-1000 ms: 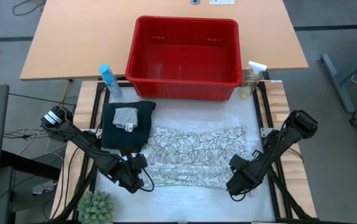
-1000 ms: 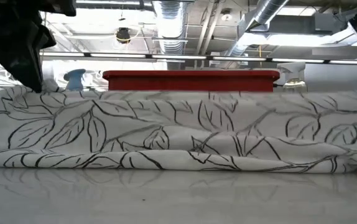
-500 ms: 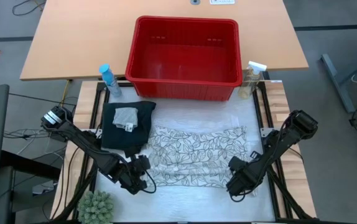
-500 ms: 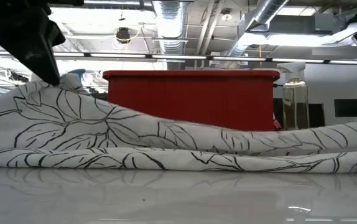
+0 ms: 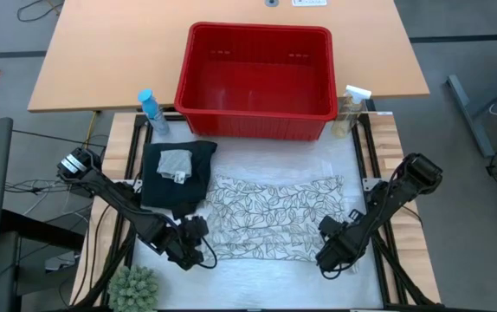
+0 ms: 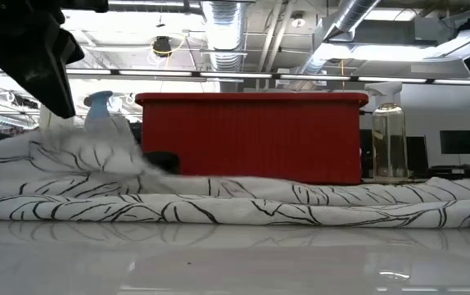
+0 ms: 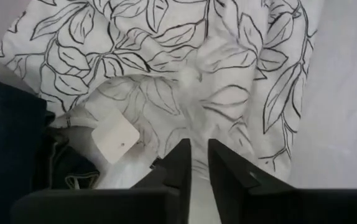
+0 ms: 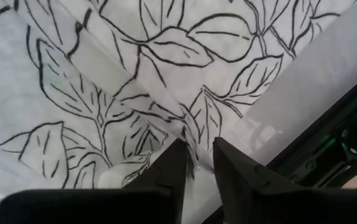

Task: Fold Laundry from Bin
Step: Fold the white patterned shirt

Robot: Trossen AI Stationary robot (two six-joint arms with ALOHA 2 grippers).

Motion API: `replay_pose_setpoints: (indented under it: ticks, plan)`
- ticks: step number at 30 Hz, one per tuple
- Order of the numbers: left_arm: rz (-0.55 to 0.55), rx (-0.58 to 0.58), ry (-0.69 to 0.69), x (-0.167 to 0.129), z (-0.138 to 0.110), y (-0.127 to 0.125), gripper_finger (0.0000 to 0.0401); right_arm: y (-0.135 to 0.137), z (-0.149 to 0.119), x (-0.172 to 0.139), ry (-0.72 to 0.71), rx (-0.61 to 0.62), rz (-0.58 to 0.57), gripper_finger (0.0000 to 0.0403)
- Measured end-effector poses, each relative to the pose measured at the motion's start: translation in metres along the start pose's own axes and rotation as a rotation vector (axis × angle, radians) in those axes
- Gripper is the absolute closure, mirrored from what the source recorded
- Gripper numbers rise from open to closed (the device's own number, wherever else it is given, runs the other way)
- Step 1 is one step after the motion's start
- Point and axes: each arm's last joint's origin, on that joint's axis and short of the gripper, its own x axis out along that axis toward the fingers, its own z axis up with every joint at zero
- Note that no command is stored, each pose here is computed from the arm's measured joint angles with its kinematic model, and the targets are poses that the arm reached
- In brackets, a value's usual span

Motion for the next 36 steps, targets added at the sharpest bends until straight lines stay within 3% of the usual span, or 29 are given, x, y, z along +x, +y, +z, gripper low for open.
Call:
replay_pose_setpoints:
  ticks: [6,11,13,17,20,28,36]
  plan:
    - [0.055,-0.109,-0.016,0.009,-0.004,0.008,0.0309,-0.001,0.0,0.0,-0.02,0.014,-0.017,0.0272]
    - [0.087,-0.185,-0.008,0.015,-0.009,0.014,0.029,-0.002,0.002,0.0,-0.019,0.037,-0.017,0.0265]
    - [0.067,-0.153,-0.039,0.015,-0.006,0.011,0.029,-0.001,0.002,0.0,-0.023,0.031,-0.012,0.0264]
    - [-0.018,0.023,-0.037,0.018,0.002,0.008,0.0289,0.001,0.003,0.0,-0.049,0.003,0.011,0.0263]
    - [-0.051,0.057,-0.036,0.026,0.009,0.014,0.0289,0.002,0.003,0.0,-0.057,0.001,0.018,0.0263]
    - [-0.209,-0.154,0.078,0.061,0.008,0.049,0.0289,0.002,0.004,0.0,-0.075,-0.047,0.014,0.0263]
    - [-0.161,-0.29,0.078,0.045,0.01,0.063,0.0289,0.003,0.004,-0.001,-0.08,-0.051,0.021,0.0263]
